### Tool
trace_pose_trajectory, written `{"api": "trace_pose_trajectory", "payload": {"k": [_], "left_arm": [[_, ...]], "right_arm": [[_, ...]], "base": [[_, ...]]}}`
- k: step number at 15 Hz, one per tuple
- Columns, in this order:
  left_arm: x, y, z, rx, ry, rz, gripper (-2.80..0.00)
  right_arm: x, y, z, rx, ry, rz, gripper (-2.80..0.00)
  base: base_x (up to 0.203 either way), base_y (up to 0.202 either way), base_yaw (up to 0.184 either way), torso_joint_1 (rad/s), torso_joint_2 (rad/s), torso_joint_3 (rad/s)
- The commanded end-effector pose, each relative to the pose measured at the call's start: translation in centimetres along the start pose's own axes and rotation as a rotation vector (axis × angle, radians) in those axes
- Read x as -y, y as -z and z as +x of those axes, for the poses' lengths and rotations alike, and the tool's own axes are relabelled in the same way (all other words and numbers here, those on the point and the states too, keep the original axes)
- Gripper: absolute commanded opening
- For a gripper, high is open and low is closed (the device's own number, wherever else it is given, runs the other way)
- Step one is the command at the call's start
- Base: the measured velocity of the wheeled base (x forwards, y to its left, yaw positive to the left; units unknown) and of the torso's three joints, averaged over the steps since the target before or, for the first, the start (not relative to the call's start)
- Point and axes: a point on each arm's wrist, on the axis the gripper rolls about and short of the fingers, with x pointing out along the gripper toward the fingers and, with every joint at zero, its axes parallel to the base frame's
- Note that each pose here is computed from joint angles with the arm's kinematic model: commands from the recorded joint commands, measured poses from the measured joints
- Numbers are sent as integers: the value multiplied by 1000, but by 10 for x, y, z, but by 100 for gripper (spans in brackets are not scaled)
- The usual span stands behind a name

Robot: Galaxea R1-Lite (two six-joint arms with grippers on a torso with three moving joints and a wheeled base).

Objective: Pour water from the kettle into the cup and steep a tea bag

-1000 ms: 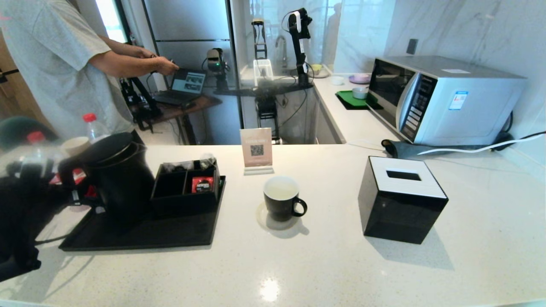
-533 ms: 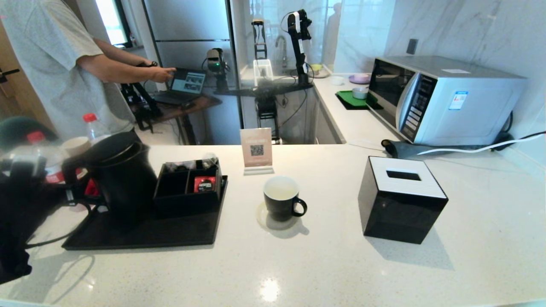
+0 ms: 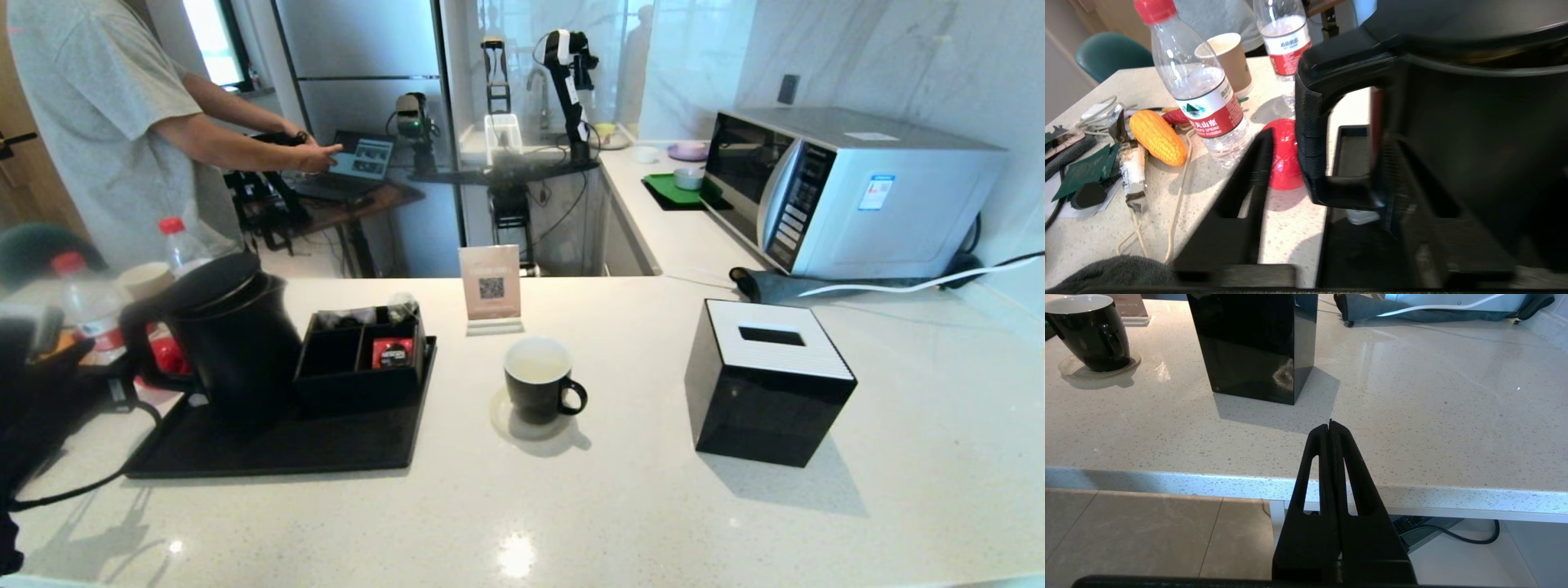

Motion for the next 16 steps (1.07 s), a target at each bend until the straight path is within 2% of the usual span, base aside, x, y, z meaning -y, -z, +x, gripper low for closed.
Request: {"api": "trace_pose_trajectory", "payload": {"k": [1,5,8,13,15,16], "left_arm": [[0,-21,-16,92,-25,23,-280],[-1,-54,-34,207,-50,47,-280],[-5,-96,-40,265,-54,60,-280],[-4,-177,-25,149,39,29,-280],[-1,-197,-18,27,93,12,-280],[1,-200,-11,-49,122,23,-280]], "right_arm": [[0,0,0,-1,-1,-1,-280],[0,0,0,-1,-1,-1,-280],[0,0,0,-1,-1,-1,-280],[0,0,0,-1,-1,-1,-280],[0,0,0,0,-1,-1,-280],[0,0,0,-1,-1,-1,-280]], "base": [[0,0,0,0,0,0],[0,0,0,0,0,0],[0,0,0,0,0,0],[0,0,0,0,0,0],[0,0,0,0,0,0],[0,0,0,0,0,0]]}}
